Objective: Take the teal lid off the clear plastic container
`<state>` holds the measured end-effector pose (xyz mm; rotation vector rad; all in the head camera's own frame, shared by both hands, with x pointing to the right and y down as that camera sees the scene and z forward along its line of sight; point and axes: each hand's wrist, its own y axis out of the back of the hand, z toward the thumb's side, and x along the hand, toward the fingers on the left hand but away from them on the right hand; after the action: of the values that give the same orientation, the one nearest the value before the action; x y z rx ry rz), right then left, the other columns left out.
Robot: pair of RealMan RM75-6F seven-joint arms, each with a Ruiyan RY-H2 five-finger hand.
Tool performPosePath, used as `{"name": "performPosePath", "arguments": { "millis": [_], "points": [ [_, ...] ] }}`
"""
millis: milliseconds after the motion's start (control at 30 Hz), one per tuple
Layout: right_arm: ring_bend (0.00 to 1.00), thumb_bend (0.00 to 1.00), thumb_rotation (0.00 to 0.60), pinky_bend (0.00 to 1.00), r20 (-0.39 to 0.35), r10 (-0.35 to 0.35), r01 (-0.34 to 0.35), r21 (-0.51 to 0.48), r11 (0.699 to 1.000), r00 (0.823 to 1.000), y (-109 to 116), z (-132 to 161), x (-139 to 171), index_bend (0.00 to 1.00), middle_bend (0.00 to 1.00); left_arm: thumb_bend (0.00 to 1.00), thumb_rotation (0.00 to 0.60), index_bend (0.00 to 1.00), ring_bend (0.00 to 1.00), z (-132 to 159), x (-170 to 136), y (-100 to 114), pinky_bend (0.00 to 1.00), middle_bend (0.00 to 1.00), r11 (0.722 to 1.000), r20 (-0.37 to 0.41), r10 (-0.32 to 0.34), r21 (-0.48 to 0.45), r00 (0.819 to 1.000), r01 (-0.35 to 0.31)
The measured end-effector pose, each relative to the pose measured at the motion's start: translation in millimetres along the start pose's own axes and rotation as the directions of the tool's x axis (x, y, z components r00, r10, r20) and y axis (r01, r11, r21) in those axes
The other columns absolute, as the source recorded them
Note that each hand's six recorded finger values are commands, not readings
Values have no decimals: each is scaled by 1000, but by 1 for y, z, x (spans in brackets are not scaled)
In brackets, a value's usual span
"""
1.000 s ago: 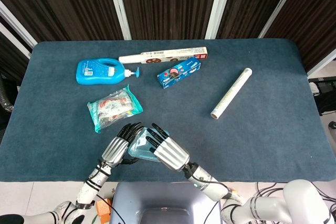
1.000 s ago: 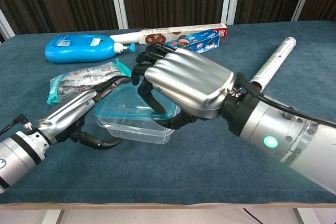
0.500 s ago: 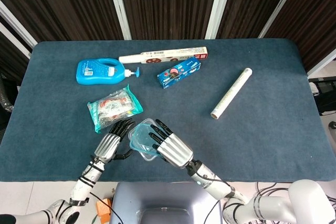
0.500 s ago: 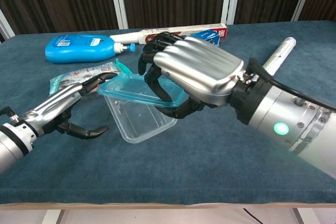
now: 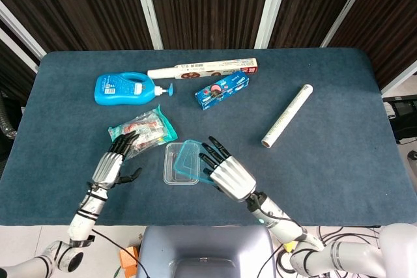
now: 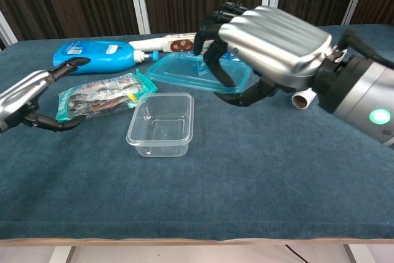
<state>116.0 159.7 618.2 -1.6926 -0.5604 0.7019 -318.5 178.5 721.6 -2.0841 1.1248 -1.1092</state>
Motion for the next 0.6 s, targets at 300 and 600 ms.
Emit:
{"name": "performPosePath", "arguments": {
  "millis": [300,600],
  "points": [
    [107,497,600,88,138,100,-111,77,991,985,-12,-82,61,837,284,336,600,0,0,-42,-41,58,0,0,990,-48,43,133,998,-36],
    [105,497,600,86,184,229,-245,73,967,956,-65,-109,108,563,283,336,600,0,0,-46,-63,56,0,0,984,-63,6,177,998,5]
  ]
}}
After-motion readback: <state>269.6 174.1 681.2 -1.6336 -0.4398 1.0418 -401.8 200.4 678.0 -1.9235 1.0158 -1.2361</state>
